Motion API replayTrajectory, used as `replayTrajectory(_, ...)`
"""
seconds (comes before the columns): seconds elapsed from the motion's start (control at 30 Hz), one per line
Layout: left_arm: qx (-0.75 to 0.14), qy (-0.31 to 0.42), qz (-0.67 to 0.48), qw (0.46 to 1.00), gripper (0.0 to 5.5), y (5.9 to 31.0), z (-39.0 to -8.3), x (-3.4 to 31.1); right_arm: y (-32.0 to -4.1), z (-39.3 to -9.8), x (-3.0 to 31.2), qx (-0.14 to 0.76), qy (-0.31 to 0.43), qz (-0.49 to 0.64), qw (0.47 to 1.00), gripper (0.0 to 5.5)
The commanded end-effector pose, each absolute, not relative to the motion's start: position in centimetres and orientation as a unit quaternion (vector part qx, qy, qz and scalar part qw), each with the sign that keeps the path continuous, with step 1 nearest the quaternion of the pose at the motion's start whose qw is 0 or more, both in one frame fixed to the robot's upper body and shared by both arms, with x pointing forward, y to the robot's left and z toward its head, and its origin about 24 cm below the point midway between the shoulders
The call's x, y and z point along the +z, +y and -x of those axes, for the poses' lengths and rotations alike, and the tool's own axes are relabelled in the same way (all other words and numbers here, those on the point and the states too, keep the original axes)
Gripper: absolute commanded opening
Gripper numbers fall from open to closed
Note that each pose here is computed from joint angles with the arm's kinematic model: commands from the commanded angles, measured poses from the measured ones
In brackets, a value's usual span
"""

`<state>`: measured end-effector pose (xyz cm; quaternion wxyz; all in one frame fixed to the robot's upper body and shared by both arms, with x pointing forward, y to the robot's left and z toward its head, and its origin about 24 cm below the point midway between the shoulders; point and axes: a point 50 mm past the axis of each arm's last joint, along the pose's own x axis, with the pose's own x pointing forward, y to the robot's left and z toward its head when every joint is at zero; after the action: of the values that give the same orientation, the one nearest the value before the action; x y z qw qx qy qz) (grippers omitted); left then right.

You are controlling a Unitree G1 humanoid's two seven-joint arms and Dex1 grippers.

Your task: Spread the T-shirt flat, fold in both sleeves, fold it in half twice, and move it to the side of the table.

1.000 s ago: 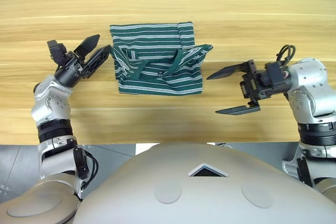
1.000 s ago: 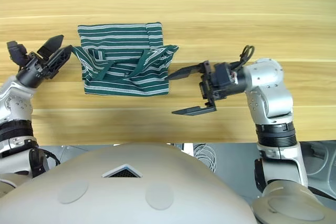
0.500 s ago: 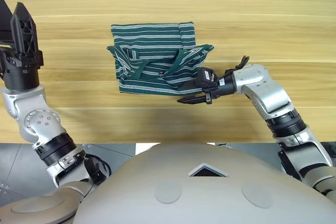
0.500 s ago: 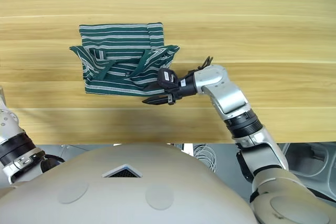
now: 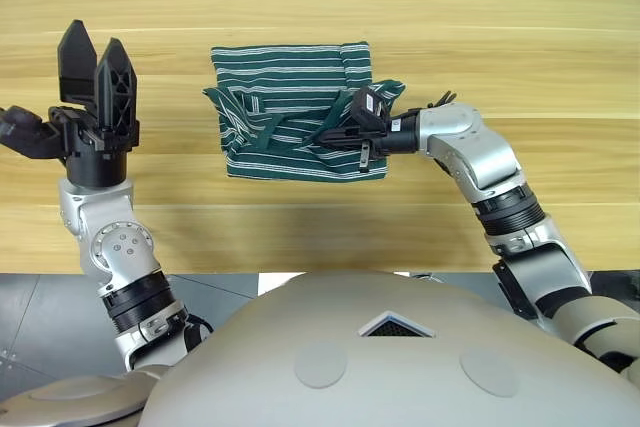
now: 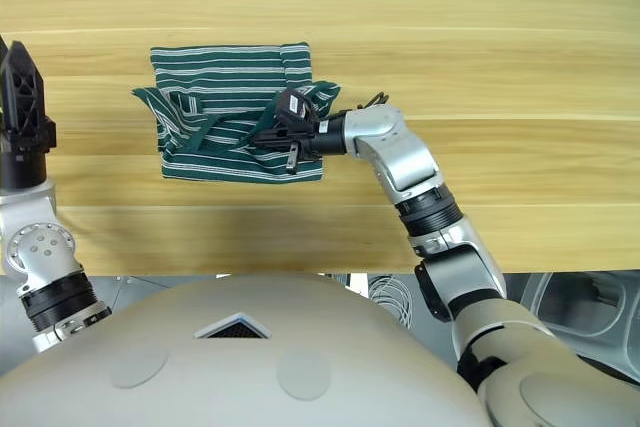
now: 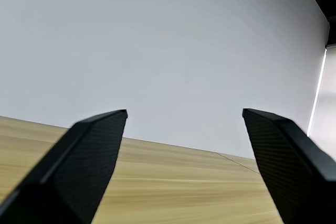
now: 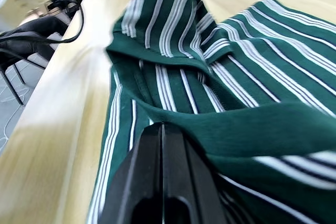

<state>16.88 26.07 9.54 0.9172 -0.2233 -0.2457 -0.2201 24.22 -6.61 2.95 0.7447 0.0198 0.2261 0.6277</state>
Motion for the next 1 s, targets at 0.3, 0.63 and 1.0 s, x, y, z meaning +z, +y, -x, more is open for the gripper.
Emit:
replayTrajectory(0.3, -0.227, -0.237, 0.256, 0.909, 3.98, 24.7, -16.1, 8.1, -7.3, -31.8, 4.6, 0.441, 0.139, -0.032, 0.886, 0.02)
replayTrajectory(0.63, -0.297, -0.186, 0.181, 0.919, 3.98, 24.0, -14.5, 7.6, -9.0, -31.3, 6.5, 0.472, 0.036, -0.023, 0.880, 0.02)
replayTrajectory(1.0, -0.394, 0.000, -0.010, 0.919, 3.98, 23.6, -9.9, 4.4, -10.4, -26.3, 7.7, 0.608, -0.001, -0.024, 0.794, 0.02)
